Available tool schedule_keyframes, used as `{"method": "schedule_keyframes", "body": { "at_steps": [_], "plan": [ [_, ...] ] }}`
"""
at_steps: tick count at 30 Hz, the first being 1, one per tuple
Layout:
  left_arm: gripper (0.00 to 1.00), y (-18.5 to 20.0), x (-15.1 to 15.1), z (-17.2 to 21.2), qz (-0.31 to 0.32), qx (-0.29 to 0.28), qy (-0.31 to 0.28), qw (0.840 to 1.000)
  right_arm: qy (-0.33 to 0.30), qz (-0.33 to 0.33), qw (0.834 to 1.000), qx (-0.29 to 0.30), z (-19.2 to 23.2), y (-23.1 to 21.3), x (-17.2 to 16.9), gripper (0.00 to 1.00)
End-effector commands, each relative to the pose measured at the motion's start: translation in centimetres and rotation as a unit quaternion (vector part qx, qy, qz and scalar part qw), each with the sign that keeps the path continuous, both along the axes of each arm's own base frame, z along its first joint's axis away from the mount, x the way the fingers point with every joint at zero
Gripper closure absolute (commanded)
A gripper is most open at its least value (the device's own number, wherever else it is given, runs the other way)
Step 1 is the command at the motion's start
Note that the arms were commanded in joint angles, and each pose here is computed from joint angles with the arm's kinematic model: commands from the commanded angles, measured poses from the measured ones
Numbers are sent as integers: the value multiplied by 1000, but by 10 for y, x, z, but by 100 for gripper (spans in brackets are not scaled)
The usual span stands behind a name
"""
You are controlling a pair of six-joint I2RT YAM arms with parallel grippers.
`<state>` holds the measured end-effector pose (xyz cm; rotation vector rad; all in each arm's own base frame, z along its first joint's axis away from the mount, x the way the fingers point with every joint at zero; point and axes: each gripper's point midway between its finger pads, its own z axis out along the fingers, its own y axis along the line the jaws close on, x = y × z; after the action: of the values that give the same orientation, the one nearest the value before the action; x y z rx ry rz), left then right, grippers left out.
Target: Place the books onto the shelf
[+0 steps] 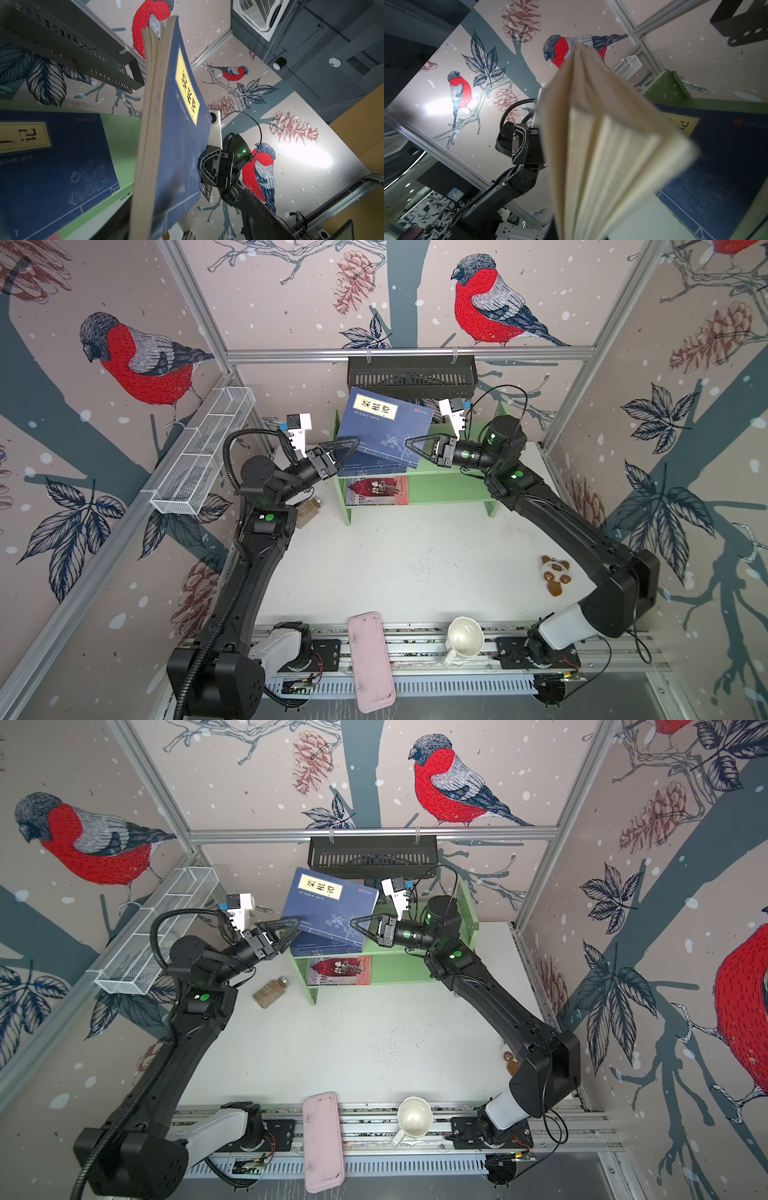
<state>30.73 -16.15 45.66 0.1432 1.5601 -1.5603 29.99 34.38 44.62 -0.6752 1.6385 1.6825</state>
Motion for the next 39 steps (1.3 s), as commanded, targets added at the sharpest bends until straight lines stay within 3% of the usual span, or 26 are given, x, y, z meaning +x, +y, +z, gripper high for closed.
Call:
{"method": "schedule_keyframes", "body": {
  "at_steps": [1,3,4,7,9,11,14,17,19,21,25,26,27,29,32,39],
  "plan": [
    [28,-3,-6,0,-19,20,-15,1000,-11,63,998,-17,-5,-1,-20,99],
    [34,-5,-7,-4,-28,23,-11,999,-8,78,997,-20,-9,0,-23,99],
    [42,-5,-7,-5,-31,23,-6,999,-3,81,996,-23,-12,0,-22,99],
    [81,-7,-9,-7,-41,17,1,999,4,89,996,-30,-18,3,-19,95],
    [100,-7,-9,-7,-44,12,5,999,8,87,996,-30,-19,5,-15,92],
    [100,-6,-7,-5,-42,8,8,999,13,77,997,-27,-18,6,-9,65],
    [100,1,4,-4,-24,0,24,999,21,36,999,-25,-19,2,2,62],
    [100,5,14,-6,-20,-11,43,999,31,26,999,-11,-21,1,3,68],
    [100,4,18,-10,-26,-13,53,998,35,27,999,-2,-21,1,4,87],
    [100,6,21,-15,-20,-14,60,998,42,20,999,-4,-22,1,9,98],
    [100,9,19,-16,-14,-7,46,999,41,10,999,-8,-20,-3,20,99],
    [77,10,19,-16,-11,-2,43,999,42,12,999,-12,-19,-3,22,100],
    [49,11,20,-17,-6,6,44,999,41,13,999,-15,-19,-3,24,100],
    [20,17,23,-16,17,34,26,999,38,19,999,-33,-21,-1,28,100],
    [6,30,27,-12,65,93,10,994,37,20,997,-61,-29,-2,35,100],
    [5,49,17,38,144,184,-89,968,65,42,992,-96,-55,5,47,100]
  ]
}}
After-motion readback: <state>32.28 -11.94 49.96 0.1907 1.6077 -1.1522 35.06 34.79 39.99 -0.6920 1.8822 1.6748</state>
